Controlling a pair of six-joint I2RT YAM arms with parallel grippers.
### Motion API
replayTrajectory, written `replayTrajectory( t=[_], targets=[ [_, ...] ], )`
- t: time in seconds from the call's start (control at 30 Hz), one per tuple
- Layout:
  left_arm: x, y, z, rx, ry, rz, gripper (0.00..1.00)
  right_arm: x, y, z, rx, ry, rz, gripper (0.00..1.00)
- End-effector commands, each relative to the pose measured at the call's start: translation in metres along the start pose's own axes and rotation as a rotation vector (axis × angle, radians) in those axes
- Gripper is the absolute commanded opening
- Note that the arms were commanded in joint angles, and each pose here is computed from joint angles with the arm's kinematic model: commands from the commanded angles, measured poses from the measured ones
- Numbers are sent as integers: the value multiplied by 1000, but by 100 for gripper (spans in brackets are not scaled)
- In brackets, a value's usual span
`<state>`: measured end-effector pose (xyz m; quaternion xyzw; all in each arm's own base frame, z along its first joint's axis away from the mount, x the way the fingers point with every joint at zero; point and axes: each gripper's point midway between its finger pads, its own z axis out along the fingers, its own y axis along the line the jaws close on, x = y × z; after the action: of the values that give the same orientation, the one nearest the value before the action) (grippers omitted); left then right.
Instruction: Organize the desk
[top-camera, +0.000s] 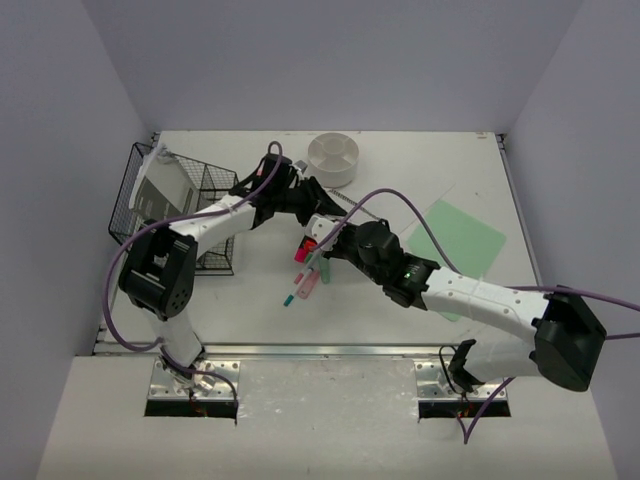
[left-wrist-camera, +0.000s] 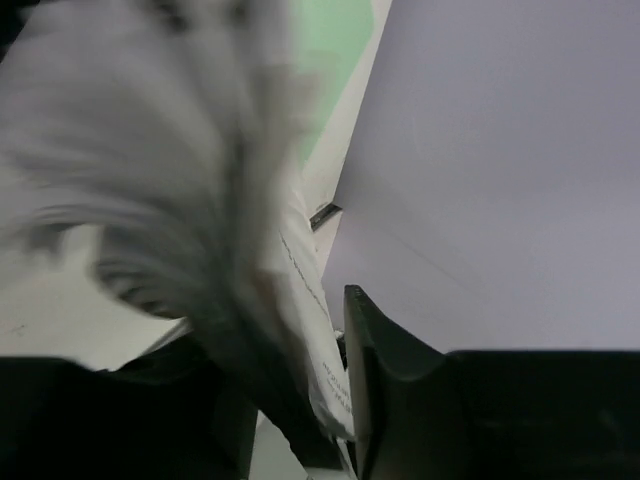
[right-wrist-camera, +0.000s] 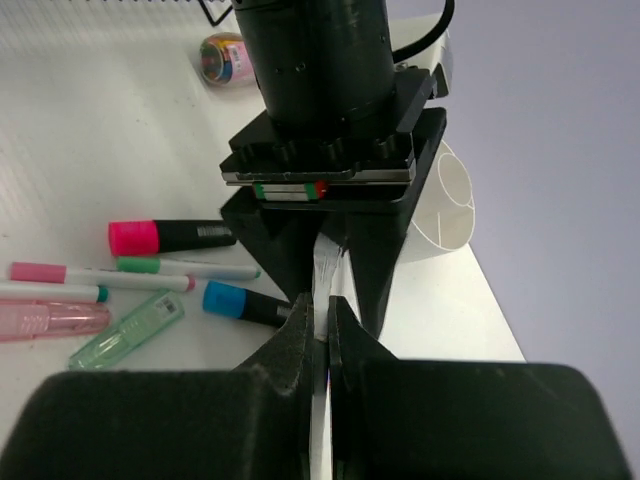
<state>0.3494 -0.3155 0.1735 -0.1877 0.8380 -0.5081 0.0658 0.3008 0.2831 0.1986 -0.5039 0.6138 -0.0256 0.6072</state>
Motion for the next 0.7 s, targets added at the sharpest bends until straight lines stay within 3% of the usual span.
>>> replayTrajectory(
  t=[0.0, 0.07, 0.23, 0.33, 0.43, 0.5, 0.67],
  targets=[
    [-5, -38, -5, 108, -16, 72, 15, -29, -7, -9, 6, -89, 65, 0],
    [-7, -43, -8, 116, -34, 109, 1, -24, 1, -12, -24, -77, 68, 0],
    [-12, -58, -23, 119, -108, 254, 0, -27, 4, -18, -60, -74, 96, 4],
    [-17, -81, -44, 121, -195, 423, 0, -36, 3, -25, -95, -84, 130, 52],
    [-21, -110, -72, 128, -291, 608, 0, -50, -6, -35, -96, -111, 178, 88],
    [-21, -130, -107, 121, -389, 728, 0, -64, -14, -46, -104, -149, 205, 95],
    [-14, -160, -191, 133, -544, 988, 0, -83, -41, -74, -58, -199, 264, 97]
  ],
)
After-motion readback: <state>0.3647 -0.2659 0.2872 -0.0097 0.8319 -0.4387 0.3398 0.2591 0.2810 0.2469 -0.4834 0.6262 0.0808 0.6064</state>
